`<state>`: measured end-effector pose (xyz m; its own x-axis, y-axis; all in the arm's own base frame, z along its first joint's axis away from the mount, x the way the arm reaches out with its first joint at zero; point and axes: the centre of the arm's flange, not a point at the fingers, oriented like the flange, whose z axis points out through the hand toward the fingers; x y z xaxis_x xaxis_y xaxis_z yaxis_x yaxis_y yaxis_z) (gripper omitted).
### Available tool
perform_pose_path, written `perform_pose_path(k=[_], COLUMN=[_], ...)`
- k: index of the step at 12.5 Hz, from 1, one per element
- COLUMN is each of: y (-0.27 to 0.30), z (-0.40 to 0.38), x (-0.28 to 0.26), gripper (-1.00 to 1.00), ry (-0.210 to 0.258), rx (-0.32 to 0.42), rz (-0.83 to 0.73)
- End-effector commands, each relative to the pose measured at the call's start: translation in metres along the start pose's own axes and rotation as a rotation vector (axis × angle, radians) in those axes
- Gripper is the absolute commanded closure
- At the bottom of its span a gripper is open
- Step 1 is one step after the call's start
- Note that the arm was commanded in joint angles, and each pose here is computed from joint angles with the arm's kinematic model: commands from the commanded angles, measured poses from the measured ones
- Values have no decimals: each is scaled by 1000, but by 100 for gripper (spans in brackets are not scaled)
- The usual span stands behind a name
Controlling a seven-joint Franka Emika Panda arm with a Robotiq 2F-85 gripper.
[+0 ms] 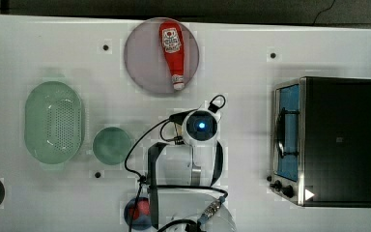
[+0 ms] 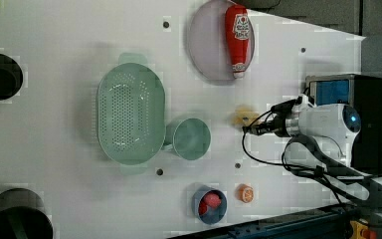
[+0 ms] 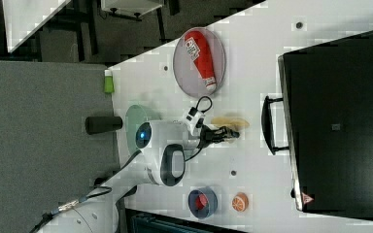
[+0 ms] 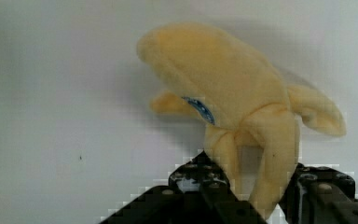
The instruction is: Pick Banana and place it in mug.
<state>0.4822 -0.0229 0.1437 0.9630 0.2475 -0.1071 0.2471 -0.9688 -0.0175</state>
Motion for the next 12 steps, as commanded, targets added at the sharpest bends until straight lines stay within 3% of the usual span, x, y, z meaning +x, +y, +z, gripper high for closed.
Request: perform_pose_path(k=[1, 8, 12], y=[13, 15, -24], z=[-38, -223, -305], x=[2, -19, -33], gripper=[37, 37, 37], ry=[54, 74, 26], rx=[-19, -8, -2], rz=[-15, 17, 107])
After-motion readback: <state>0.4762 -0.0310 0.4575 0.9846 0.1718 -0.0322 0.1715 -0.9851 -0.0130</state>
